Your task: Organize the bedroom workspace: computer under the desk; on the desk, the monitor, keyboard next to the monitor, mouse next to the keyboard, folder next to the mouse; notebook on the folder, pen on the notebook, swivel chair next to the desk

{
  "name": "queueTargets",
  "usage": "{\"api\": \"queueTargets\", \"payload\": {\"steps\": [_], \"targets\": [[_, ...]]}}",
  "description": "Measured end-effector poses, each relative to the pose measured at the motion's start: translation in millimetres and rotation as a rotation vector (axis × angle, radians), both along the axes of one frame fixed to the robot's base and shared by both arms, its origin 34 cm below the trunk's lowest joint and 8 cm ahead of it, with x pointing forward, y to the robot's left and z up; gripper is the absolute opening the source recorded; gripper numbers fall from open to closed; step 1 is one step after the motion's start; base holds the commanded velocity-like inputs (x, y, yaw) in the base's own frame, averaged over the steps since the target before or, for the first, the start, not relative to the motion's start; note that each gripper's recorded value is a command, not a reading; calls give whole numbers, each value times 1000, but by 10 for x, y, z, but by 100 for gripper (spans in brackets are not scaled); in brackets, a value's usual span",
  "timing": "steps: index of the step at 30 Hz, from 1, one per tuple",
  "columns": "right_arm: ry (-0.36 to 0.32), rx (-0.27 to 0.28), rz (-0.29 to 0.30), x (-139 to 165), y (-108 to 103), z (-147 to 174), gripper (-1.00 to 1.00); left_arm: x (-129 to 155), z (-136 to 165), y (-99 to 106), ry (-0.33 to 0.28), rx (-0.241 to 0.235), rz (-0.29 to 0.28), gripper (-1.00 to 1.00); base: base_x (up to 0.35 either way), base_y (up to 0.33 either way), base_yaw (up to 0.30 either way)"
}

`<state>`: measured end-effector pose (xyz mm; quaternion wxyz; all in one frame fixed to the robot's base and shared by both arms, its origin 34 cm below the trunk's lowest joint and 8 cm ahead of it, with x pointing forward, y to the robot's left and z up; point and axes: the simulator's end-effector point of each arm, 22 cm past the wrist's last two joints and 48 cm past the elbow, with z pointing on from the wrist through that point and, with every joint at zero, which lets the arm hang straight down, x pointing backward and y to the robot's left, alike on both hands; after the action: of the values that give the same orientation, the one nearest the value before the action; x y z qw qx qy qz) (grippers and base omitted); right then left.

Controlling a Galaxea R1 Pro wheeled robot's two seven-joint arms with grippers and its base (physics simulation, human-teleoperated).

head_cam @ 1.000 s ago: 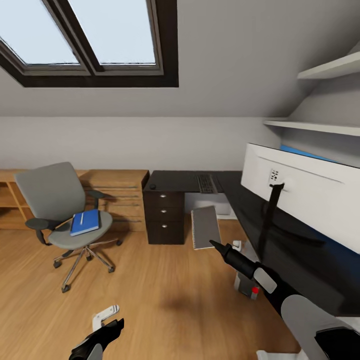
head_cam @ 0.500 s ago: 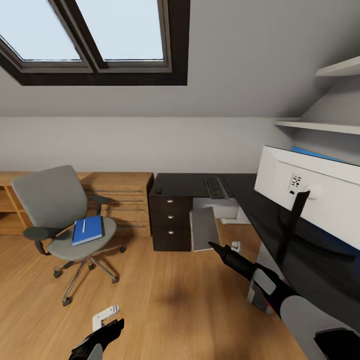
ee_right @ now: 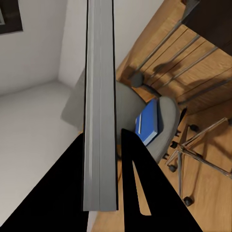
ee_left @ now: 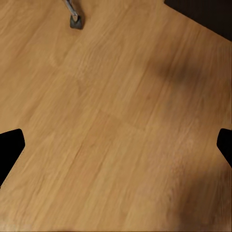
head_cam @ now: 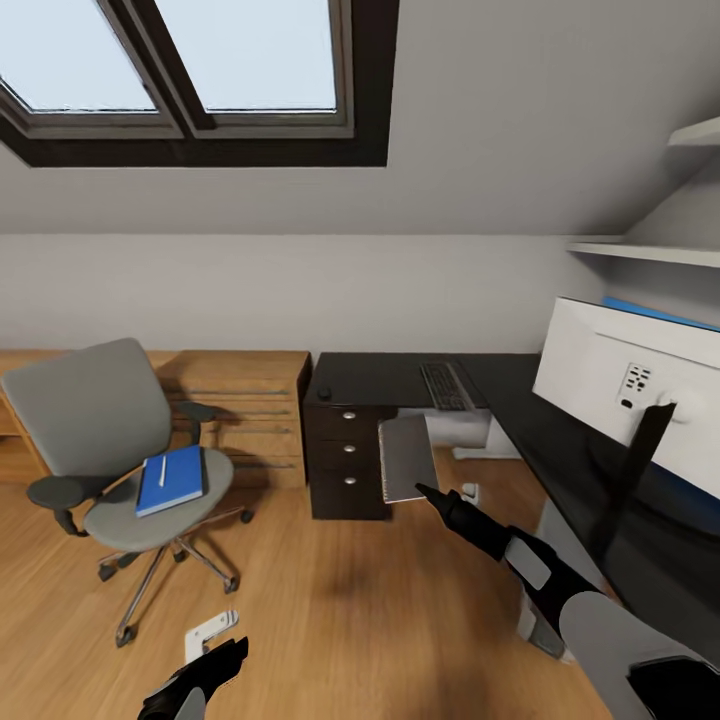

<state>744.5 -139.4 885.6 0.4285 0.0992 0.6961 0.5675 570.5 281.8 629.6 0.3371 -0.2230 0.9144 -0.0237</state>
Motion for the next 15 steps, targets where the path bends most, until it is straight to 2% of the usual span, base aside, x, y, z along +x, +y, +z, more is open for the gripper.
{"api": "queueTargets", "payload": {"steps": [8, 15], "targets": [[-1, 1, 0, 0, -2, 4, -100, 0, 0, -3, 0, 0, 0, 100, 317, 59, 0], [-2, 0, -1, 2, -2, 3, -100, -3, -3, -5, 1, 0, -1, 100, 315, -43, 0]]}}
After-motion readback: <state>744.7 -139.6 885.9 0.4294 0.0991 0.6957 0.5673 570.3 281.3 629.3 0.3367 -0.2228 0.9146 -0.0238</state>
